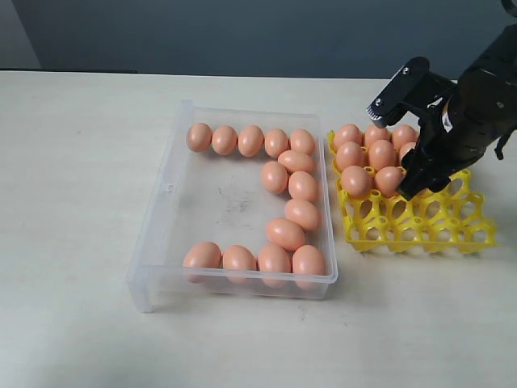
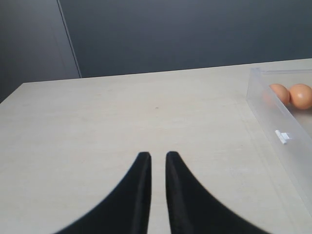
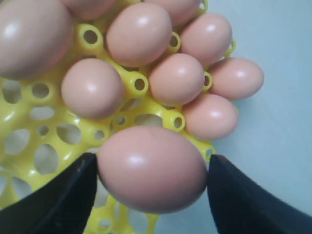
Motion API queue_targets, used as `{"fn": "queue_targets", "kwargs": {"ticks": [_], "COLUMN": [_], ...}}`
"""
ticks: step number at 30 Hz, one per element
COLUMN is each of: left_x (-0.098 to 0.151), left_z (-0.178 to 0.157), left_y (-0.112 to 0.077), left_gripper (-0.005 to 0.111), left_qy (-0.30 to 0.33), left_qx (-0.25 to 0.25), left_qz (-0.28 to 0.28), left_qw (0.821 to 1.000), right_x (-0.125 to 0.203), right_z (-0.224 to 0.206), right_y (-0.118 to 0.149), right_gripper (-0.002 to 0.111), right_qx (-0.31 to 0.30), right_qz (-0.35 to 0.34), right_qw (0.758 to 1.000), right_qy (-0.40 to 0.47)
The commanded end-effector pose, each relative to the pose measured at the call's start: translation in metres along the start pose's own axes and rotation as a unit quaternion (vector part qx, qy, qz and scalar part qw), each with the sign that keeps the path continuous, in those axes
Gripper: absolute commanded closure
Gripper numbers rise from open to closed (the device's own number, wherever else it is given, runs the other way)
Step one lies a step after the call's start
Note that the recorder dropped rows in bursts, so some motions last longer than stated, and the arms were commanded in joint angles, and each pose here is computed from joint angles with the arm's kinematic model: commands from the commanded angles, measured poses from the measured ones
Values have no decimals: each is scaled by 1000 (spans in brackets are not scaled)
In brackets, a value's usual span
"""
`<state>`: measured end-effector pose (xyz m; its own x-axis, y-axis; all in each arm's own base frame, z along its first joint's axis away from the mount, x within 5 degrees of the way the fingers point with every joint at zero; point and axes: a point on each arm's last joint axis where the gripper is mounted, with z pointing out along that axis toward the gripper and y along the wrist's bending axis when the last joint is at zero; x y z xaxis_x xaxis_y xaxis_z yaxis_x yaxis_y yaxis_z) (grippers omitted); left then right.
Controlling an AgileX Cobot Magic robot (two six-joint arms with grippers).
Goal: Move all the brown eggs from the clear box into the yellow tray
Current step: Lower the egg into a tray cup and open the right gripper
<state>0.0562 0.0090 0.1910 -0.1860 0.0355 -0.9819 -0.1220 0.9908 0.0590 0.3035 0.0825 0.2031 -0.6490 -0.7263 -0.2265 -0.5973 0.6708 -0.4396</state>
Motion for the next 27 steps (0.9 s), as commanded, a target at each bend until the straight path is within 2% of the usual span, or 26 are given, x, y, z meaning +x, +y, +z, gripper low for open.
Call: {"fn": "queue_targets", "kwargs": {"ticks": [1, 8, 10, 14, 16, 27], "left_x": [1, 1, 1, 1, 1, 1], "left_z": [0, 0, 0, 0, 0, 0], "left_y": [0, 0, 0, 0, 0, 0], "left_gripper": [95, 95, 95, 95, 95, 95], "left_qy": [-3, -3, -3, -3, -3, -3], "left_qx": [1, 1, 1, 1, 1, 1], "left_qz": [-1, -1, -1, -1, -1, -1], "left_qw": [1000, 1000, 1000, 1000, 1000, 1000], "right_x": [0, -2, -1, -1, -1, -2], "right_z": [12, 18, 18, 18, 18, 18], "right_y": [3, 5, 5, 5, 4, 4], "right_gripper": [109, 107, 99, 76, 71, 70], "right_qx": [-4, -6, -6, -6, -4, -1], "right_qz": [-10, -5, -1, -2, -5, 3], "right_qw": [1000, 1000, 1000, 1000, 1000, 1000], "right_qy": [10, 5, 7, 7, 7, 6]}}
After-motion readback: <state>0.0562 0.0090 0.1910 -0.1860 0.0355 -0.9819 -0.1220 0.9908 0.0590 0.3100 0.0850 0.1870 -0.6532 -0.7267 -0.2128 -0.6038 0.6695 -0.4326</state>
